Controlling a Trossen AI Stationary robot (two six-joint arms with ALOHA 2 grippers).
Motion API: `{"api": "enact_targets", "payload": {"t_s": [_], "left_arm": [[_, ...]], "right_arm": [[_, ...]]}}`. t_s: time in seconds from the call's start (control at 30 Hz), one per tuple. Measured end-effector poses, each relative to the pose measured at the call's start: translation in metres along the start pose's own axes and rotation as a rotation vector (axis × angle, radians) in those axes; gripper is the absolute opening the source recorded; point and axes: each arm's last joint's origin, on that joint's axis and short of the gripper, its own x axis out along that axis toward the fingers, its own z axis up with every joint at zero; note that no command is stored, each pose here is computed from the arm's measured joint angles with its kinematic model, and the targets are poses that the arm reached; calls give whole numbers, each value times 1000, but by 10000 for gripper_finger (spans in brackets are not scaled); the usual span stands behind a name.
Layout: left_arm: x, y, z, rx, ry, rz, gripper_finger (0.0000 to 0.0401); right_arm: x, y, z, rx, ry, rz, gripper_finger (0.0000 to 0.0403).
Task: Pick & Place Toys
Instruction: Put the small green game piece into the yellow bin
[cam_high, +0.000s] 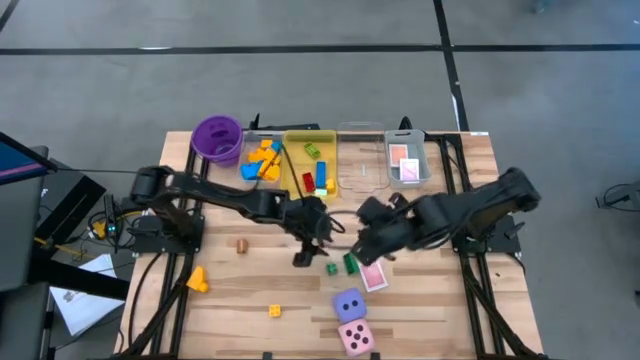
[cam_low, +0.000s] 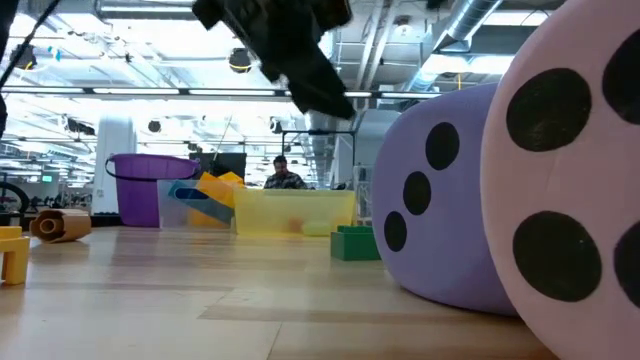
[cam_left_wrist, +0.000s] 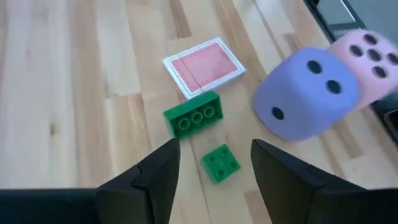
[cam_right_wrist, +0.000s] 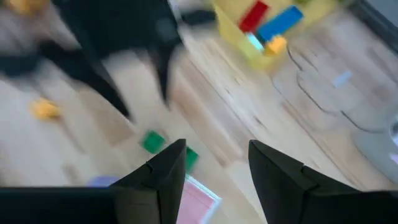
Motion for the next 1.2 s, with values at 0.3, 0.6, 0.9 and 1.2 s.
{"api": "enact_targets", "payload": {"t_s": [0.3,0.6,0.9,1.2], "left_arm": [[-78,-15,-5,-95,126,32,184],[-152,-26,-3,-175,-6,185,182],[-217,-35,-10,-226,-195,342,182],[-245,-40,-18,-326,-289,394,182]], "right_arm": [[28,28,-28,110,51,-95,168],[95,32,-74,387,162,72,168],[142,32,-91,489,233,240,172],[155,16,-92,475,279,162,226]]}}
